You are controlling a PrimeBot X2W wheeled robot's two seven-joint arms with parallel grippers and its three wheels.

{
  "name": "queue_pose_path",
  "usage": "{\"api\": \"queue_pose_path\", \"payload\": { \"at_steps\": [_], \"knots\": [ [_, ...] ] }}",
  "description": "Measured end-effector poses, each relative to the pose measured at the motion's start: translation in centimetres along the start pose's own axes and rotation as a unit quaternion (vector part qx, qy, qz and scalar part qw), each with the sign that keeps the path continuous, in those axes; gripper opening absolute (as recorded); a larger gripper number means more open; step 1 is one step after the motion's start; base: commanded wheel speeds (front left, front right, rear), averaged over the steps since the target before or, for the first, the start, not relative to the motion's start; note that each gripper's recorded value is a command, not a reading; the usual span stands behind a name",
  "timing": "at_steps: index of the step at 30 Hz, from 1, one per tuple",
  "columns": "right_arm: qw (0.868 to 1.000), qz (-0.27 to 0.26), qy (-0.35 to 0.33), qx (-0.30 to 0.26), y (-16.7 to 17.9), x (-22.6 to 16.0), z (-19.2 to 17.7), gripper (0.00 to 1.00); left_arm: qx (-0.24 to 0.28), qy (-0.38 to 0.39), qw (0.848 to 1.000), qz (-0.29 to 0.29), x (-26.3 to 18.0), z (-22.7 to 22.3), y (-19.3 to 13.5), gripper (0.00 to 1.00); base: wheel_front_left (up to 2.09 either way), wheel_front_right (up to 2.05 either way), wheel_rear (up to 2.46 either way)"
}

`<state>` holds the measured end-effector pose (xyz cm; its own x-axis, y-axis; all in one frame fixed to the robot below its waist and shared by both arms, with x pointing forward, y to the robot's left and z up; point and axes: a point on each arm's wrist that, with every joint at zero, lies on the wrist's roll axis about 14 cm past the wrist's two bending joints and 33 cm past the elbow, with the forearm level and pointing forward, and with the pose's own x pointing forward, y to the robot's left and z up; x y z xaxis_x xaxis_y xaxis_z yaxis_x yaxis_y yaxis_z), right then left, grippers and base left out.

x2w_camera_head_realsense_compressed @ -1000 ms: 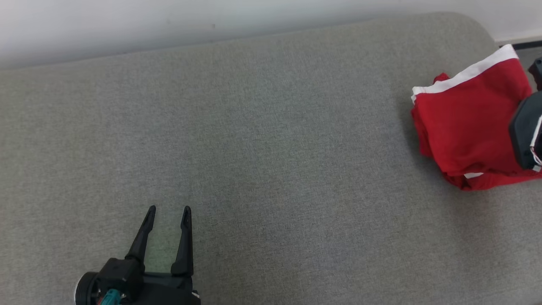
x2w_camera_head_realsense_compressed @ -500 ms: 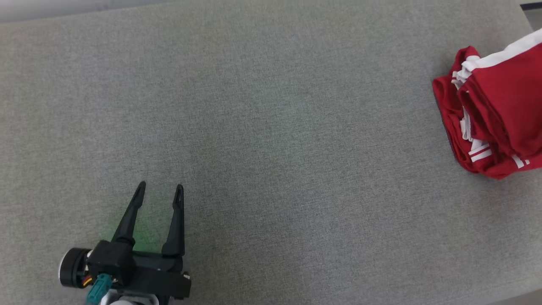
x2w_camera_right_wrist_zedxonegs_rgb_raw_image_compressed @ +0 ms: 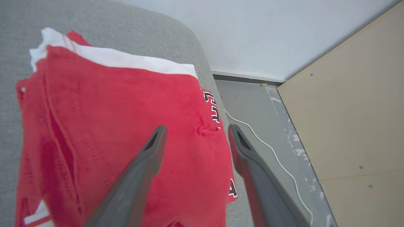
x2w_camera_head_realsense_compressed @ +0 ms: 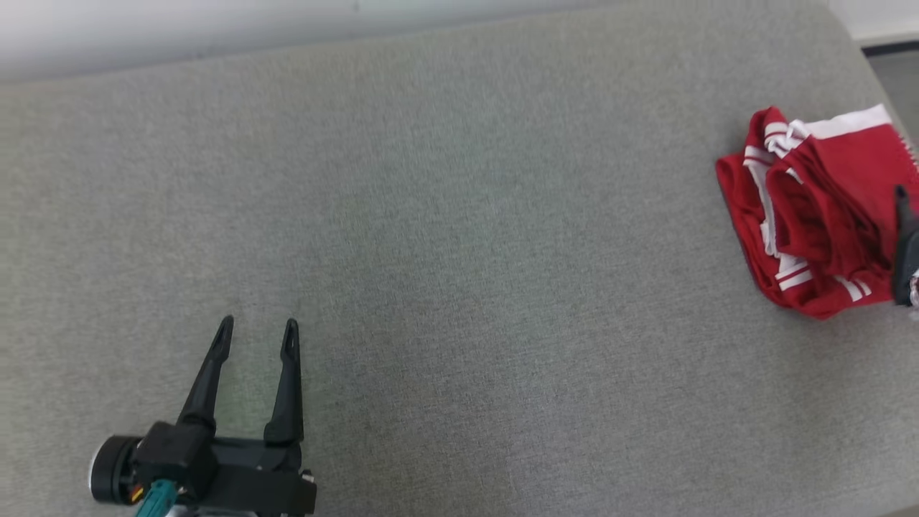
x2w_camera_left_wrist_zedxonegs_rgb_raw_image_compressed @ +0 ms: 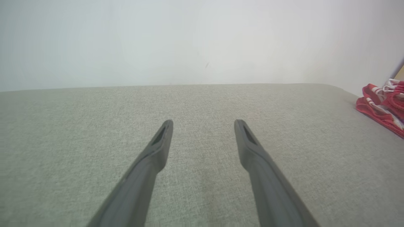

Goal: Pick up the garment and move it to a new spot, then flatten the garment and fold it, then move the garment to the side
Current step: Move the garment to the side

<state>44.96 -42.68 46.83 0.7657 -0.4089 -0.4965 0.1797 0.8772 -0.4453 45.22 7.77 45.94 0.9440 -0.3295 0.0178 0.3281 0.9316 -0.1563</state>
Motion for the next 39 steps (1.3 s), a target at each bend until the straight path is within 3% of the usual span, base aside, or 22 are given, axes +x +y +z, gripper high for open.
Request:
{"api": "queue_pose_path", "payload": {
  "at_steps": [5,11,19,23,27,39],
  "knots": [
    [0.994,0.021,-0.082,0.069,1.7,-1.9,2.2,1.00,-0.011,-0.013,1.000,0.017,-1.6,1.5,0.4,1.00,0.00,0.00,0.00],
    [0.973,0.055,-0.187,0.120,4.2,-5.5,5.2,1.00,-0.009,-0.028,0.998,0.057,-4.1,3.1,1.8,1.00,0.00,0.00,0.00],
    [0.929,0.116,-0.310,0.164,7.1,-12.8,8.6,1.00,0.000,-0.037,0.992,0.117,-8.3,4.5,4.1,1.00,0.00,0.00,0.00],
    [0.905,0.151,-0.338,0.209,8.8,-15.7,9.0,1.00,0.003,-0.047,0.990,0.132,-9.9,5.2,4.6,1.00,0.00,0.00,0.00],
    [0.890,0.176,-0.352,0.230,10.2,-17.5,8.4,1.00,0.005,-0.056,0.988,0.146,-11.3,5.8,5.2,1.00,0.00,0.00,0.00],
    [0.889,0.203,-0.322,0.256,14.0,-18.8,3.4,1.00,0.016,-0.043,0.986,0.162,-13.9,4.9,5.7,1.00,0.00,0.00,0.00]
  ]
}}
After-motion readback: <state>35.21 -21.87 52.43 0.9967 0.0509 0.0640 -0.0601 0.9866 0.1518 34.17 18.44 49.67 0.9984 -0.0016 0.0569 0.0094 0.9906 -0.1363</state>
